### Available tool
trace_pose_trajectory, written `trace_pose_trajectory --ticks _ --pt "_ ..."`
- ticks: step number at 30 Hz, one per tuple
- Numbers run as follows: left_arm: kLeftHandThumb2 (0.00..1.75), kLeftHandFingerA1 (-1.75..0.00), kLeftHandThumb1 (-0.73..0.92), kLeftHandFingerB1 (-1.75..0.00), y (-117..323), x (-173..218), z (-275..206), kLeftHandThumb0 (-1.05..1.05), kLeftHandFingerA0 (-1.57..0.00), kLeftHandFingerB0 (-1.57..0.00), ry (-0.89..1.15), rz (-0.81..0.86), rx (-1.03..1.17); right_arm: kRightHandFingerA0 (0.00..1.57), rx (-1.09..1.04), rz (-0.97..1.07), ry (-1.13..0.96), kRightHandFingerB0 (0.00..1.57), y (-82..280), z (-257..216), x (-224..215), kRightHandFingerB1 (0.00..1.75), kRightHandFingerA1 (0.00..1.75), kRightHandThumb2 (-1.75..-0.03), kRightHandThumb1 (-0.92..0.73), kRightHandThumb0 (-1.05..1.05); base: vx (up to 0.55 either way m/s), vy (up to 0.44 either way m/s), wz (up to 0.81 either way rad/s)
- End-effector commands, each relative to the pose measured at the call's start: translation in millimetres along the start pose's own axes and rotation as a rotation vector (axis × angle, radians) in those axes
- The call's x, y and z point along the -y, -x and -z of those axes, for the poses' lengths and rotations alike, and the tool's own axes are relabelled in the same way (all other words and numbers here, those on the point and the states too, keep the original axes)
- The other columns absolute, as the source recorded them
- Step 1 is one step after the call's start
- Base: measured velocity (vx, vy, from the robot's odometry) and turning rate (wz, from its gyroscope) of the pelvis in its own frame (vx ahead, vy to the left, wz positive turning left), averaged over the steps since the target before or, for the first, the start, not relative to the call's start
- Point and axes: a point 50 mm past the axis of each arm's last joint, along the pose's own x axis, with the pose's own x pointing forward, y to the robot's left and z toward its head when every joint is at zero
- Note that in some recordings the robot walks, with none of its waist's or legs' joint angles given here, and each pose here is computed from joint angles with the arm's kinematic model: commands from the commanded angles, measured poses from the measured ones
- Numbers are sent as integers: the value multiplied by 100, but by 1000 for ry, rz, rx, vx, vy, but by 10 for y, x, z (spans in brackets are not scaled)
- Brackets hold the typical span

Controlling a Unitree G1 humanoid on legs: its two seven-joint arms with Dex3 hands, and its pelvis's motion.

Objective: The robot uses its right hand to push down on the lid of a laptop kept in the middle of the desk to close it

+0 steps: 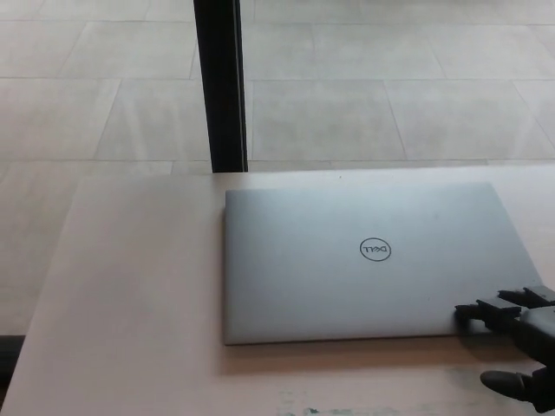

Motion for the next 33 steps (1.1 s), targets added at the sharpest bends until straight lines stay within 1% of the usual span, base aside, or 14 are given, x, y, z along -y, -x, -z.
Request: trace_pose_trajectory --ticks 1,11,12,13,14,15,21,23,24,25,28,30,31,33 --pt "113 -50 58 -43 5 -46 -87 -105 -20 -12 6 -10 22 26 -62 -62 -97 18 94 153 -61 32 49 -74 -92 -87 0 0 0" --pt "113 -50 58 -42 7 -57 -120 -105 -20 -13 -9 -9 21 35 -3 240 -352 26 401 318 652 33 52 -74 -92 -84 0 0 0" --pt "71 -45 80 -35 6 -56 -120 -105 -26 -18 -10 -9 21 38 13 276 -380 29 447 350 715 34 51 -71 -92 -83 0 0 0" --pt "112 -50 58 -43 6 -57 -120 -105 -20 -14 -7 -10 22 40 27 325 -435 31 510 392 794 35 50 -68 -92 -81 0 0 0" --pt "71 -45 79 -36 7 -62 -120 -105 -27 -18 -3 -13 22 41 22 372 -471 32 591 440 876 33 51 -68 -92 -83 0 0 0" --pt "112 -51 56 -44 8 -68 -119 -105 -21 -14 7 -17 21 39 12 450 -534 30 754 517 1015 33 49 -67 -91 -76 0 0 0" --pt "113 -50 58 -43 13 -68 -105 -105 -20 -12 -18 -11 18 40 -45 728 -718 33 1211 753 1251 33 47 -67 -90 -80 0 0 0" --pt "113 -51 57 -44 11 -66 -106 -105 -21 -13 -10 -16 20 45 -112 960 -783 34 1595 1013 1281 42 61 -68 -91 -78 0 0 0" --pt "113 -51 58 -44 13 -72 -114 -105 -21 -13 -19 -21 22 51 -205 1056 -787 39 1728 1114 1264 57 69 -111 -68 -79 0 0 0" --pt "114 -50 58 -43 12 -74 -115 -105 -21 -13 -20 -23 20 51 -239 1091 -800 41 1788 1158 1249 53 73 -66 -90 -84 0 0 0" --pt "113 -50 57 -43 10 -67 -112 -105 -20 -12 -10 -20 17 57 -354 1218 -875 42 2039 1338 1124 66 89 -67 -89 -85 0 0 0" --pt "113 -51 58 -44 13 -77 -108 -105 -21 -13 -14 -19 14 54 -477 1282 -920 32 2267 1519 859 81 112 -67 -89 -85 0 0 0" --pt "113 -51 57 -44 14 -78 -106 -105 -20 -12 -14 -18 15 45 -532 1290 -934 26 2361 1575 738 88 117 -66 -88 -88 0 0 0" --pt "113 -51 58 -44 16 -81 -97 -105 -21 -13 -9 -22 12 48 -600 1317 -930 23 2448 1618 621 92 123 -66 -87 -89 0 0 0"
